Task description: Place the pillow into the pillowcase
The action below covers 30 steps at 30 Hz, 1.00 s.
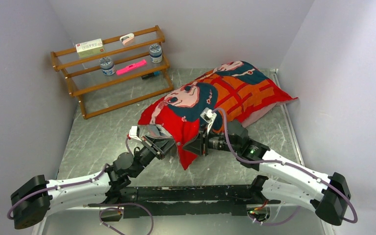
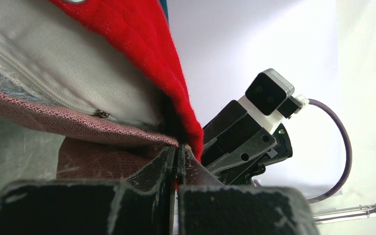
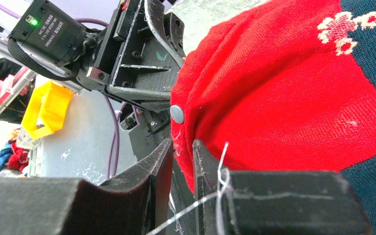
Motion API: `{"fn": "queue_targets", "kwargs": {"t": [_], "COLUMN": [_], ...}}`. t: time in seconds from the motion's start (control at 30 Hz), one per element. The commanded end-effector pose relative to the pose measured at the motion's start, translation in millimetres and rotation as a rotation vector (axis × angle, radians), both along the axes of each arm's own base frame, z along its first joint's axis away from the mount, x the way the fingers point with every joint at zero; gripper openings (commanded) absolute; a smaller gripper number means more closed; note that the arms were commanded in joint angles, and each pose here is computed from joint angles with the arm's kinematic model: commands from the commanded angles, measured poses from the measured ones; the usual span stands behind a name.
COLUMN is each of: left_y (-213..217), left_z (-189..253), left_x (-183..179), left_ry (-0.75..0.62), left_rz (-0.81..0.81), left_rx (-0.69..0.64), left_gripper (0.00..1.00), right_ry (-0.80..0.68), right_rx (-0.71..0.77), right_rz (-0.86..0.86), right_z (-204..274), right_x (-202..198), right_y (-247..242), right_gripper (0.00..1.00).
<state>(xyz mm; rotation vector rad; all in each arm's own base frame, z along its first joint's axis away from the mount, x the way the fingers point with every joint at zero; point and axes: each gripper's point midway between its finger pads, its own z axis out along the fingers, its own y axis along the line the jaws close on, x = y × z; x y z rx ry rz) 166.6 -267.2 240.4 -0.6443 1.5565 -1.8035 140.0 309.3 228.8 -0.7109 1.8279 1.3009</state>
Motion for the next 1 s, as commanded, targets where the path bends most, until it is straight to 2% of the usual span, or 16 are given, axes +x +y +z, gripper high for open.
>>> {"fn": "queue_targets", "kwargs": {"t": [0.0,0.17,0.33,0.97], "left_y": [4.5,4.2,4.3,3.5], "left_z": [46.6,47.7,48.3,54.4], "left_x": [-6.8,-6.5,-5.4,-7.4], "left_ry": [-0.075,-0.077,-0.079,-0.078], "left_rz": [-0.026,-0.025,-0.018,-0.041], "left_rx": [-0.144,-0.142,-0.136,-0.181], "left_gripper": [0.05,0.05,0.05,0.05], "right_ry": [-0.027,-0.031,-0.024,0.014], "right_rx": [0.061,0.066,0.082,-0.044], "right_rz": [-0.001,-0.022,-0.029,-0.098], "right_z": [32.6,41.1,51.0,7.6], "right_x": [1.8,6.5,10.3,29.3], "right_y": [2.1,3.1,7.4,9.9], "right_gripper": [0.25,0.27,0.38,0.34]}}
